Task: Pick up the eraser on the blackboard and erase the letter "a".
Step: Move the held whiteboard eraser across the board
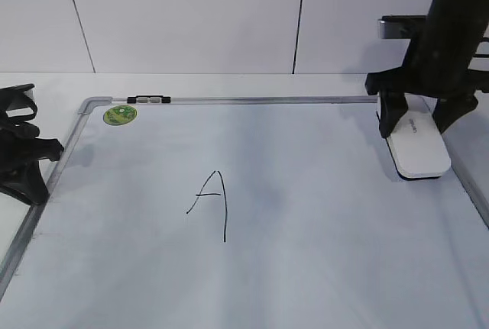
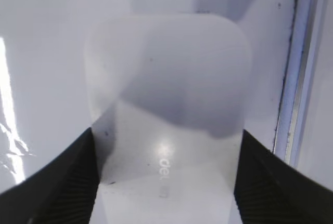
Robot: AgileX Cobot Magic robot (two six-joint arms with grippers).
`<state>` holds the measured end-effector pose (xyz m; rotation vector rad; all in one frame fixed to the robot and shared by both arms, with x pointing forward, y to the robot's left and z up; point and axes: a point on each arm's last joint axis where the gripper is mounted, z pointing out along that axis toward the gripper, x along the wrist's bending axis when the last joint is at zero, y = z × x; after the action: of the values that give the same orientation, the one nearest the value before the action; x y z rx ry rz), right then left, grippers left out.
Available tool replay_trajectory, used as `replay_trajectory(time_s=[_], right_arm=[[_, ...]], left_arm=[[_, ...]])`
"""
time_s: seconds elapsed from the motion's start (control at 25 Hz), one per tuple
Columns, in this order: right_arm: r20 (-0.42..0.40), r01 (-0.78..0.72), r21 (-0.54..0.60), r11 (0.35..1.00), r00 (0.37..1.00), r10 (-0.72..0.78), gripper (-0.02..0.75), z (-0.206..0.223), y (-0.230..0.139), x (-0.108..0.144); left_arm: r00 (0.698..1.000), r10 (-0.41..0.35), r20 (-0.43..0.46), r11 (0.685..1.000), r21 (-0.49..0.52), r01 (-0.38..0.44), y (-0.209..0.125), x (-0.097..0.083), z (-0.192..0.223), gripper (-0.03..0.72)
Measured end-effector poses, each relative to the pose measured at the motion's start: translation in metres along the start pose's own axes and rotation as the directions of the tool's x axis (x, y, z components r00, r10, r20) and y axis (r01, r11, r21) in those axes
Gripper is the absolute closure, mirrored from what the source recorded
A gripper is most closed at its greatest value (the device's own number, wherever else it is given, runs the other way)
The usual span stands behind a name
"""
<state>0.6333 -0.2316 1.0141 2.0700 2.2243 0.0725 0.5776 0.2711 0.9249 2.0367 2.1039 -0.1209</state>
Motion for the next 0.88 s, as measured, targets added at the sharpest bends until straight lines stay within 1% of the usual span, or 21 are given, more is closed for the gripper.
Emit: replay_trajectory(time_s=[0.2, 0.52, 0.6, 0.88], right_arm=[[0.020, -0.004, 0.029, 1.000, 1.000, 0.004, 0.209, 0.006, -0.007, -0.006], [0.031, -0.074, 0.030, 0.997, 0.997, 0.073, 0.209, -0.001, -0.017, -0.035], [0.034, -0.081, 0.032, 0.996, 0.996, 0.080, 0.209, -0.001, -0.019, -0.038], [0.036, -0.080, 0.035, 0.996, 0.996, 0.079, 0.209, -0.001, -0.020, -0.038]], left_arm=[[1.000, 0.000, 0.000, 1.000, 0.000, 0.000, 0.000, 0.000, 0.000, 0.657], [1.000, -0.003, 0.003, 1.000, 0.000, 0.003, 0.000, 0.000, 0.000, 0.657], [1.000, -0.003, 0.003, 1.000, 0.000, 0.003, 0.000, 0.000, 0.000, 0.657], [1.000, -0.006, 0.006, 1.000, -0.001, 0.006, 0.000, -0.001, 0.000, 0.657]])
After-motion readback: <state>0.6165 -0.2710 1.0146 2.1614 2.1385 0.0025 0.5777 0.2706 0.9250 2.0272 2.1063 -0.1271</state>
